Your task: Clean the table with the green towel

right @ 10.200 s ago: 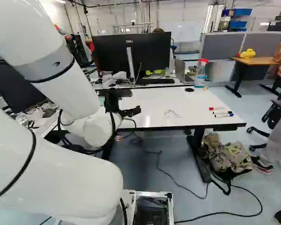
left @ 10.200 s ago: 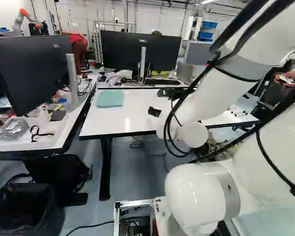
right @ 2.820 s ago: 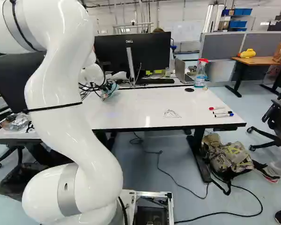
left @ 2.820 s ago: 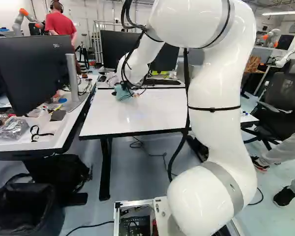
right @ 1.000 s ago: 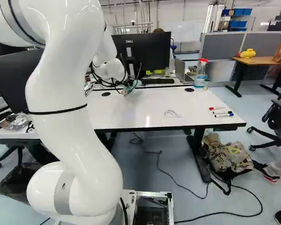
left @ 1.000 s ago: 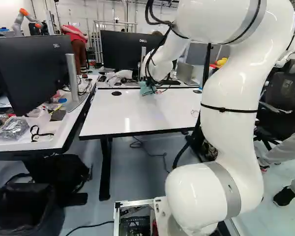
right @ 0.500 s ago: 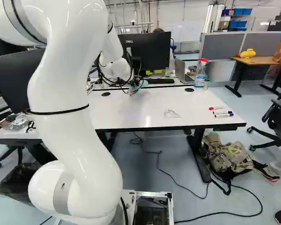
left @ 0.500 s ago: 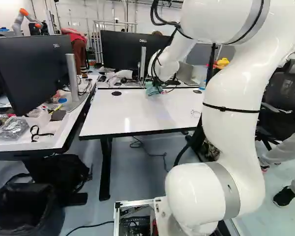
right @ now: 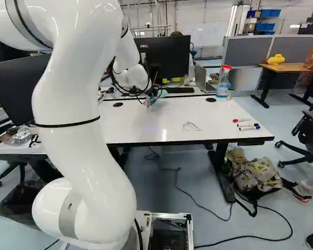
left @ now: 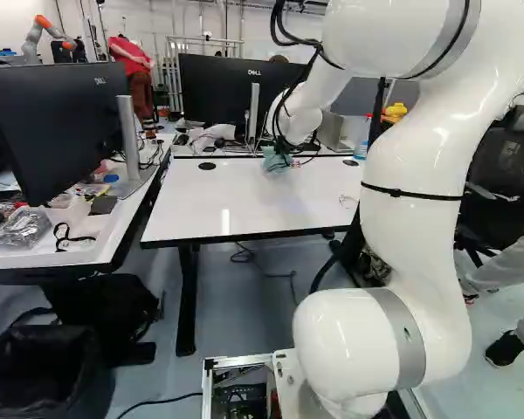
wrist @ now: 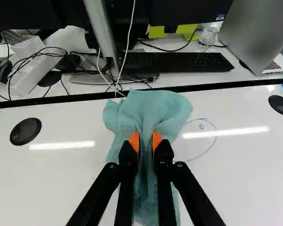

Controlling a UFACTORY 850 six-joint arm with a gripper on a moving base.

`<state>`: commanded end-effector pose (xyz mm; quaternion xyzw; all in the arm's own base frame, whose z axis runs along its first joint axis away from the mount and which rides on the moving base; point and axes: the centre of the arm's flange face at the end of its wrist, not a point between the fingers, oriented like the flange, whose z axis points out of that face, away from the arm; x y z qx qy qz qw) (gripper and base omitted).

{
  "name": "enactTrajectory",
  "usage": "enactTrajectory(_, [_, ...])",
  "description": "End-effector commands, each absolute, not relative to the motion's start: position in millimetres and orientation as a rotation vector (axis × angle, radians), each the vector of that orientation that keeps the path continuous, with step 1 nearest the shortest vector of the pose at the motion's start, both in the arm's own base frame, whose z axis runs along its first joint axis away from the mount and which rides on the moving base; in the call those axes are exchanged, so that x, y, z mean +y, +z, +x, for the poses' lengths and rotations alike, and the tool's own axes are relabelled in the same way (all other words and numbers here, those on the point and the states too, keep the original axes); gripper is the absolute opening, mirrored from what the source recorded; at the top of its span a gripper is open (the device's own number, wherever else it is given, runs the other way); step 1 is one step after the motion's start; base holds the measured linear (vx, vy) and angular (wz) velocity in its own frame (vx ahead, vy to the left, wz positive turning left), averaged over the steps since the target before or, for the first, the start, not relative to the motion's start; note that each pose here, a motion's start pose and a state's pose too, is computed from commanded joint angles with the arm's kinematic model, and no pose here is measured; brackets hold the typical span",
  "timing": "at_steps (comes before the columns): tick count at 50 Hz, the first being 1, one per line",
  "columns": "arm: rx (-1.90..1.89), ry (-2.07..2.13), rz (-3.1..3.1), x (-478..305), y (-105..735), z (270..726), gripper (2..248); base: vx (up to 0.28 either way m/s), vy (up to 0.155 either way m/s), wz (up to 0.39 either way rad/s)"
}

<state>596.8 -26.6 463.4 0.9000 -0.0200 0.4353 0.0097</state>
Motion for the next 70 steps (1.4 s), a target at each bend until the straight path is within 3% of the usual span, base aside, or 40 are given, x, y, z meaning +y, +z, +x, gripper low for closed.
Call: enactTrajectory(70, [-0.065,1.089,2.929,-26.2,441.7,589.0,51,0.0,0.0,0.0])
